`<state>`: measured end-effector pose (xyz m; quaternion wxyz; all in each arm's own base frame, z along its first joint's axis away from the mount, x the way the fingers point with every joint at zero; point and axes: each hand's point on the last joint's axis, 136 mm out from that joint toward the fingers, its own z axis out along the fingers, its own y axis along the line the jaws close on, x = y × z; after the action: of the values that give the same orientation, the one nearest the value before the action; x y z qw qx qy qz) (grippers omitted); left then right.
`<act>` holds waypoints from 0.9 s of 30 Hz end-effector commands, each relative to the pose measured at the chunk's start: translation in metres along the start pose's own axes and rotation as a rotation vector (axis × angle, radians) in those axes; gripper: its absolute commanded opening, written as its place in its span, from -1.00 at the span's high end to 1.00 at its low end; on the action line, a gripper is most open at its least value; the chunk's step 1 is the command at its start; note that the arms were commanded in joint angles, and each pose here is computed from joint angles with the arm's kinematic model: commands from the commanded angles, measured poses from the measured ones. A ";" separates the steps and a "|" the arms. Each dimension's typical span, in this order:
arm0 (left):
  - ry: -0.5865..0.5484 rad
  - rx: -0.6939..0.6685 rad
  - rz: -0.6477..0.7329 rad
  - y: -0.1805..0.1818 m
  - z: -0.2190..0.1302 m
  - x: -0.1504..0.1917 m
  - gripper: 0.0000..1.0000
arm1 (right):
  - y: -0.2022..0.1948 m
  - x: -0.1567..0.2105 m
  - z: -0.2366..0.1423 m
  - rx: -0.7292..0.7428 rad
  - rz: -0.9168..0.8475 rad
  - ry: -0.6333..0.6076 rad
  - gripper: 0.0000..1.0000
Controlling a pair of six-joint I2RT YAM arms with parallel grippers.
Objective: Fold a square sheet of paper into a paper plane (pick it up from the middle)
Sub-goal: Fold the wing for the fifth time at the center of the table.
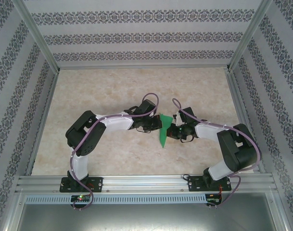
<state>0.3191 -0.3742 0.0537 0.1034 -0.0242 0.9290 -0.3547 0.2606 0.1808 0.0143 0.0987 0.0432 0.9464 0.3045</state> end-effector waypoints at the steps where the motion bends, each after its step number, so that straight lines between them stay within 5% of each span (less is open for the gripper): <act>1: 0.036 -0.006 0.020 -0.005 0.007 0.007 0.85 | -0.014 0.001 0.007 0.054 -0.017 0.010 0.95; 27: 0.075 -0.006 0.031 -0.011 0.035 0.007 0.85 | -0.008 -0.001 0.007 -0.005 -0.018 -0.012 0.99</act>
<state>0.3245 -0.3993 0.0361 0.0813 -0.0127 0.9313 -0.3549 0.2620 0.1827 0.0148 0.1030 0.0336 0.9428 0.3153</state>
